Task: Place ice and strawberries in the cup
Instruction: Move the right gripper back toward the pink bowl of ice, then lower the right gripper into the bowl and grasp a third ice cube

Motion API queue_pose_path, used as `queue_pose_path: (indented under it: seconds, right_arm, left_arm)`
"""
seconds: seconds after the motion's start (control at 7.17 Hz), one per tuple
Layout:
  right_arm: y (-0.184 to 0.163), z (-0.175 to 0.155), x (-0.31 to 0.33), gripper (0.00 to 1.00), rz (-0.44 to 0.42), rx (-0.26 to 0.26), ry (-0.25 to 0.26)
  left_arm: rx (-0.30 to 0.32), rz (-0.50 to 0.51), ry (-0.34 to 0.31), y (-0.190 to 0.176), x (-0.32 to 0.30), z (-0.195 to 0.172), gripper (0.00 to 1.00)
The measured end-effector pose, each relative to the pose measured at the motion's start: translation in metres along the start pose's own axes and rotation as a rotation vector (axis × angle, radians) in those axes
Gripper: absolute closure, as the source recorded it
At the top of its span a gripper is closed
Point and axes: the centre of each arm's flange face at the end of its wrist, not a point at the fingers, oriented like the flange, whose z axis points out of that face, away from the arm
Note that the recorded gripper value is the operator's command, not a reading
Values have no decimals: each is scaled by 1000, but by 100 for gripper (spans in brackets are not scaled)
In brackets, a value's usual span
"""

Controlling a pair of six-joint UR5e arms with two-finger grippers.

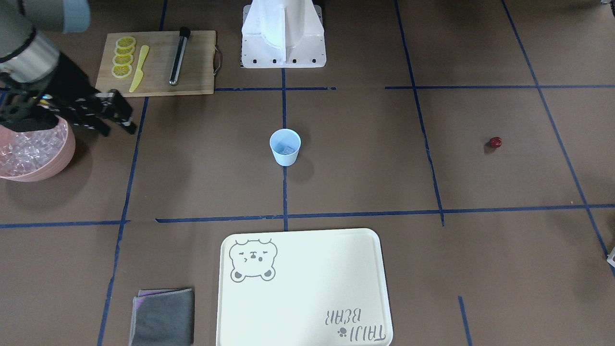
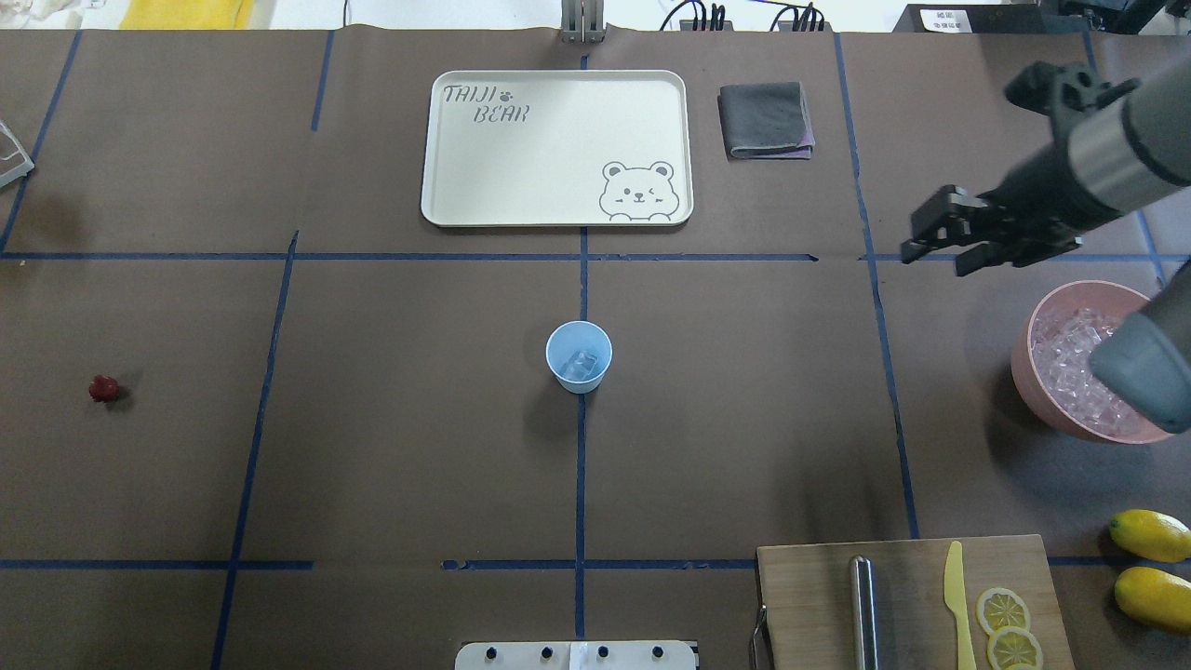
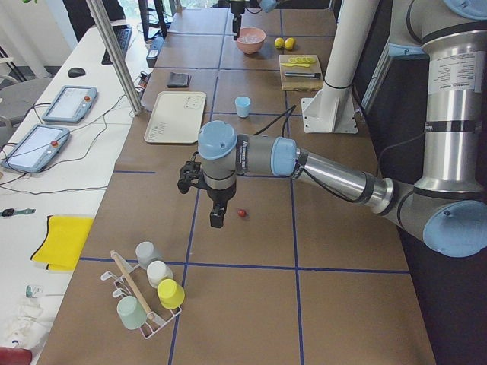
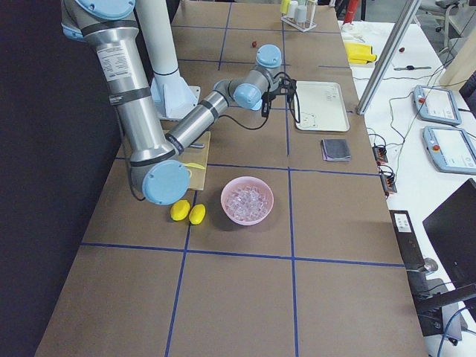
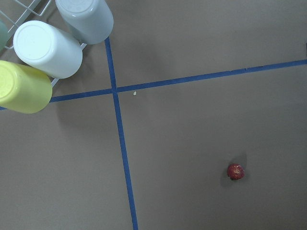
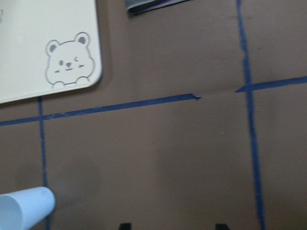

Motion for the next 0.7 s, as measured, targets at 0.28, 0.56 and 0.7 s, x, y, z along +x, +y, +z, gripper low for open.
queue_pose_path:
  seconds: [0.28, 0.56, 0.7]
  right_arm:
    - [17, 0, 107, 19, -134, -7, 125]
    - [23, 12, 144, 19, -215, -15, 209]
    - [23, 20, 153, 19, -264, -32, 228]
  left_arm:
    - [3, 2, 1, 0, 2, -1, 0]
    - [4, 3, 1, 0, 2, -2, 0]
    - [5, 4, 1, 0, 3, -2, 0]
